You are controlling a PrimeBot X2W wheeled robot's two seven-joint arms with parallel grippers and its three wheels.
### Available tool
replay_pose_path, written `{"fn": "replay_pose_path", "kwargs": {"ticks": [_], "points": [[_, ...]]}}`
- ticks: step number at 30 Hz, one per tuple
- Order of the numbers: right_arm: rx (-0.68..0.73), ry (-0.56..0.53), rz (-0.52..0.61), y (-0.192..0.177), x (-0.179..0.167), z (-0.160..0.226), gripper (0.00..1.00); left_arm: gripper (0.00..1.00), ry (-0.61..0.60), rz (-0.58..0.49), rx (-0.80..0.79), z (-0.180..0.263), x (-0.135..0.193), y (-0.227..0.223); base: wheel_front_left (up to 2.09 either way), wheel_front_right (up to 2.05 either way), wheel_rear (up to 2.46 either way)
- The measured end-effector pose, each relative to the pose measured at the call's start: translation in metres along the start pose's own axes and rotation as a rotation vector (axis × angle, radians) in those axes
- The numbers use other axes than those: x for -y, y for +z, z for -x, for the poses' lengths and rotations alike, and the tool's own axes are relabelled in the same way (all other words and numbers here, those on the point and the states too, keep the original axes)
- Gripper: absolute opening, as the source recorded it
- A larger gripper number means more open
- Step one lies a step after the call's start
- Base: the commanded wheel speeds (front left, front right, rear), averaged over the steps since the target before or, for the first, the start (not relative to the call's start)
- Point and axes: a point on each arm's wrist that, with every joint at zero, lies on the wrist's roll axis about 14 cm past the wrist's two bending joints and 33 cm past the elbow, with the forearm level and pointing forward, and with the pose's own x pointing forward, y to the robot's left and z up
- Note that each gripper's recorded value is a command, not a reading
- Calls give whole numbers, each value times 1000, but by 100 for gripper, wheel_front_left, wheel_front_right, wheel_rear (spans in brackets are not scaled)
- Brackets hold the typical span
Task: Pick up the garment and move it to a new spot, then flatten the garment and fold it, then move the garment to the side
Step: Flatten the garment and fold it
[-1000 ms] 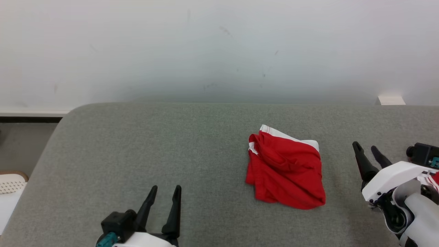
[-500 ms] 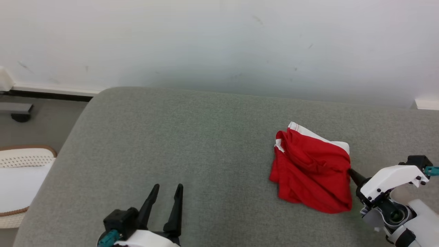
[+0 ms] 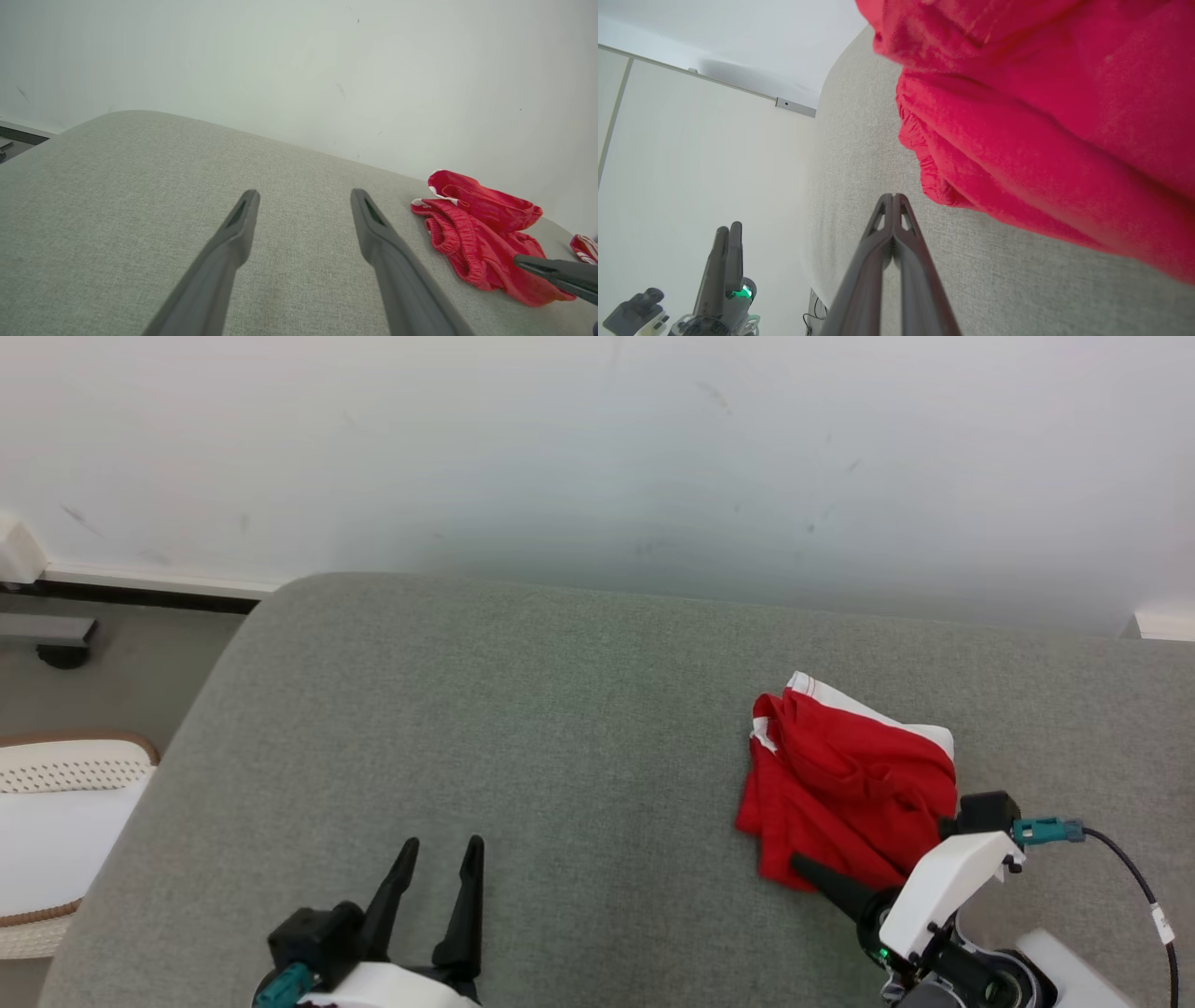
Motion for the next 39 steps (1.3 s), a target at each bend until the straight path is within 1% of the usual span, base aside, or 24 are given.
{"fn": "replay_pose_path", "kwargs": {"ticks": [2, 4, 8, 11, 15, 21, 23, 27, 29, 32, 35, 39], "points": [[-10, 15, 18, -8, -2, 4, 0, 100, -5, 1, -3, 0, 2, -1, 0, 0, 0], [4, 25, 50, -6, -5, 7, 0, 100, -10, 1, -5, -1, 3, -2, 0, 0, 0], [72, 60, 91, 8, -17, 13, 0, 100, -15, 1, -5, -2, 5, -2, 0, 0, 0], [164, 30, 124, 33, -9, 24, 0, 100, -21, 3, -6, -2, 7, -2, 0, 0, 0], [251, -23, 156, 64, 4, 33, 0, 100, -23, 4, -17, -3, 7, -6, 0, 0, 0], [294, -92, 212, 104, 17, 26, 0, 100, -23, 5, -45, -9, 6, -15, 0, 0, 0], [277, -123, 214, 109, 25, 20, 0, 100, -20, 4, -53, -11, 4, -18, 0, 0, 0], [147, -222, 202, 94, 55, 5, 0, 100, 4, 2, -61, -12, -3, -21, 0, 0, 0], [97, -246, 199, 87, 62, -1, 0, 100, 20, 3, -64, -10, -8, -21, 0, 0, 0], [25, -225, 196, 70, 55, -13, 0, 100, 41, 8, -62, -7, -13, -20, 0, 0, 0], [-41, -175, 204, 51, 40, -23, 0, 100, 50, 11, -56, -6, -15, -18, 0, 0, 0], [-145, -114, 217, 11, 26, -33, 0, 100, 60, 16, -49, -3, -17, -16, 0, 0, 0]]}}
